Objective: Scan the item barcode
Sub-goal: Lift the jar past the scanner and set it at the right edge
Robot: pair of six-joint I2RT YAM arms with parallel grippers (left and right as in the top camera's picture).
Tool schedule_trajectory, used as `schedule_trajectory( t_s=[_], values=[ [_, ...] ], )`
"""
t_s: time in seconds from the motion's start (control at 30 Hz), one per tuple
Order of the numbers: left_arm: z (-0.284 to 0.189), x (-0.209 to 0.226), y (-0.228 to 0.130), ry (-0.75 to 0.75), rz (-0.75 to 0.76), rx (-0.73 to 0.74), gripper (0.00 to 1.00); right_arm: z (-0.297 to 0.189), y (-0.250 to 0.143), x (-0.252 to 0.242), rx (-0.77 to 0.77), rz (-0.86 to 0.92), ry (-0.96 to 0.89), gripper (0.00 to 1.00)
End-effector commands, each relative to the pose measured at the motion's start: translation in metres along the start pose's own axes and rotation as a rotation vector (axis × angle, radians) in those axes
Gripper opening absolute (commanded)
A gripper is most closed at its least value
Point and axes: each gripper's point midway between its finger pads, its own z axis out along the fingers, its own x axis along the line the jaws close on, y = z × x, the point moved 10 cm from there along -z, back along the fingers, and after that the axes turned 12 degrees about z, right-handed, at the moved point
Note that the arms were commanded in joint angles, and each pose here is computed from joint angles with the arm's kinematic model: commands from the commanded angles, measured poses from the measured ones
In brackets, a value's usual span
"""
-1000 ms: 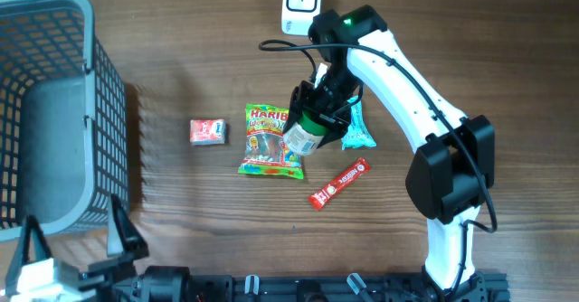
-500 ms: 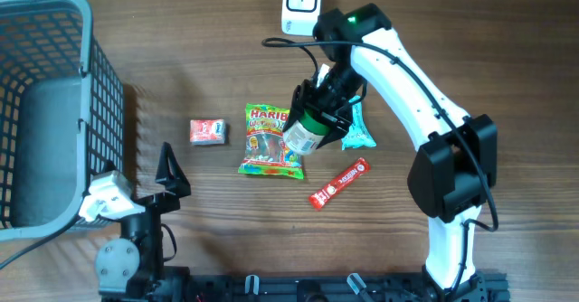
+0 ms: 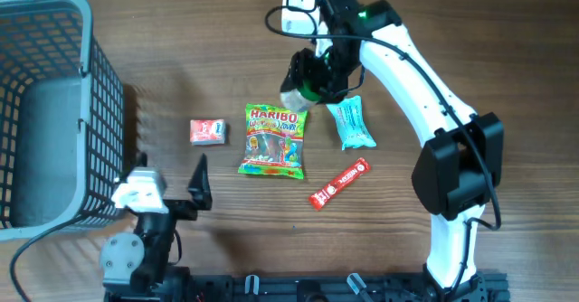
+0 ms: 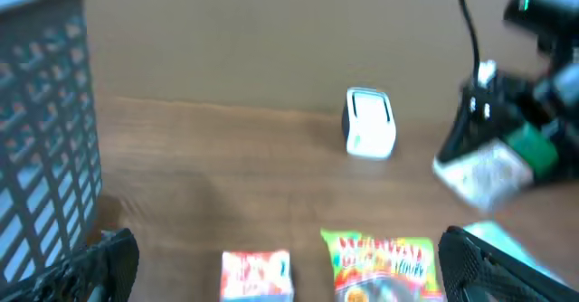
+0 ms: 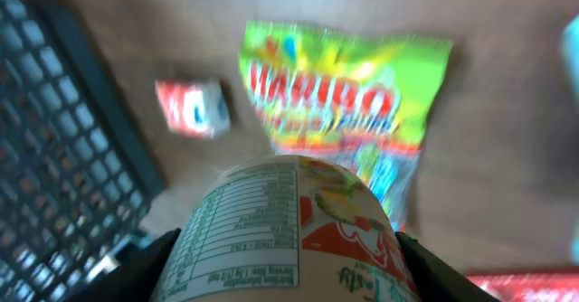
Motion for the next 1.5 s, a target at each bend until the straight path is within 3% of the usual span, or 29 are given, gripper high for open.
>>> schedule_trajectory(
  t_s=[0.0,0.1,0.23,0.43,0.5,0.7,1.07,1.3,1.47],
  values=[
    [0.001,0.001,-0.01,0.015,0.088,0.061,1.0,-0.027,0.02,0.004,-0.209,-0.079,-0.029,0.49],
    [0.0,0.001,-0.017,0.018,0.087,0.112,1.0,-0.051,0.036,0.021,-0.387,-0.133,0.023,0.49],
    [-0.004,-0.001,-0.039,-0.001,0.084,0.265,1.0,-0.085,0.06,0.056,-0.75,-0.216,0.101,0.49],
    [-0.017,-0.004,-0.071,-0.029,0.078,0.495,1.0,-0.085,0.095,0.072,-1.113,-0.259,0.028,0.54],
    [-0.02,-0.004,-0.076,-0.034,0.077,0.54,1.0,-0.07,0.111,0.073,-1.154,-0.27,0.034,0.47],
    [-0.021,-0.004,-0.077,-0.035,0.077,0.55,1.0,-0.009,0.153,0.07,-1.21,-0.356,0.05,0.44],
    [-0.021,-0.004,-0.077,-0.035,0.077,0.549,1.0,0.029,0.163,0.082,-1.201,-0.466,0.206,0.45],
    [-0.021,-0.004,-0.077,-0.035,0.077,0.549,1.0,0.012,0.16,0.093,-1.288,-0.557,0.223,0.49],
    [-0.021,-0.004,-0.077,-0.035,0.077,0.549,1.0,-0.058,0.147,0.079,-1.337,-0.453,0.04,0.5]
  ],
)
